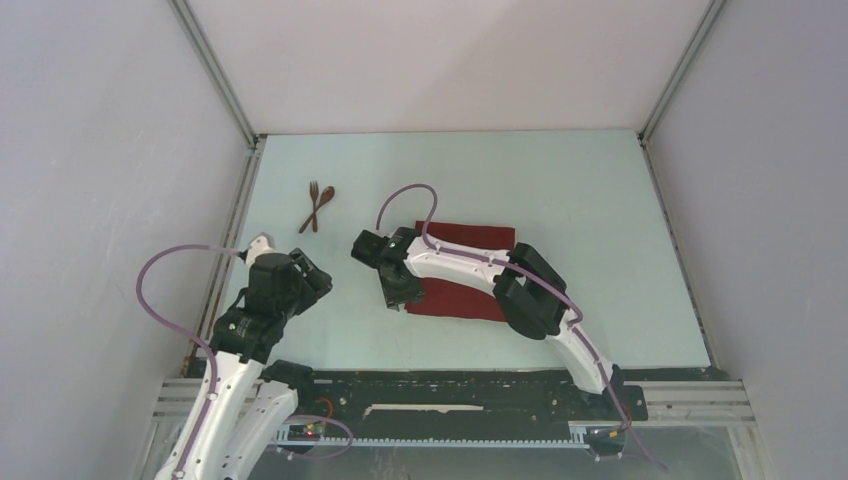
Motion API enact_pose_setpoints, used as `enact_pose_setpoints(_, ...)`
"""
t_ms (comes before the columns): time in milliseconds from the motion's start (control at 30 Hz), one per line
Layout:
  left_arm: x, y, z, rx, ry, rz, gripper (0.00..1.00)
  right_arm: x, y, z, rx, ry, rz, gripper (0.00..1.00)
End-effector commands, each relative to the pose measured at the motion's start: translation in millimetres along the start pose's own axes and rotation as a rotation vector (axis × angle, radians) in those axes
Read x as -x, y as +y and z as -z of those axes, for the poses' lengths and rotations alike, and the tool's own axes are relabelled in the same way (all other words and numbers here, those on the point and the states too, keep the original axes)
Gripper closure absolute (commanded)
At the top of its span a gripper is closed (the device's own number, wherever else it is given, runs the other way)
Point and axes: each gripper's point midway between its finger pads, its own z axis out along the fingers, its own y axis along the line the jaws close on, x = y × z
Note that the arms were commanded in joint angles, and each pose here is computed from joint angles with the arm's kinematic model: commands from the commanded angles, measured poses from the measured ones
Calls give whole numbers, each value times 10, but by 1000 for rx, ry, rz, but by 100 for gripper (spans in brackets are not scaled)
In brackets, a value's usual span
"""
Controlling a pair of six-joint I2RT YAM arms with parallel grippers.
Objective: Fold the napkin into a case and place the utensils inside
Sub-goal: Pick up the top corner of the square-folded napkin from the center of the board.
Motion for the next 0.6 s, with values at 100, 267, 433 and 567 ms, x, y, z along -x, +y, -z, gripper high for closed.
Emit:
enact_pose_setpoints(100, 138, -58, 49, -16, -51, -15, 29, 44, 11, -3, -19, -15, 3, 57)
enact_pose_setpoints(267, 137, -62, 45, -16, -50, -17, 29, 43, 9, -17, -19, -11, 6, 61)
enact_pose_setpoints(433, 133, -60, 42, -14, -48, -18, 29, 73, 23, 37, -5, -21, 7, 71)
enact_pose_setpoints(567, 127, -60, 34, -14, -45, -19, 29, 123, 17, 117, 7, -41, -1, 81)
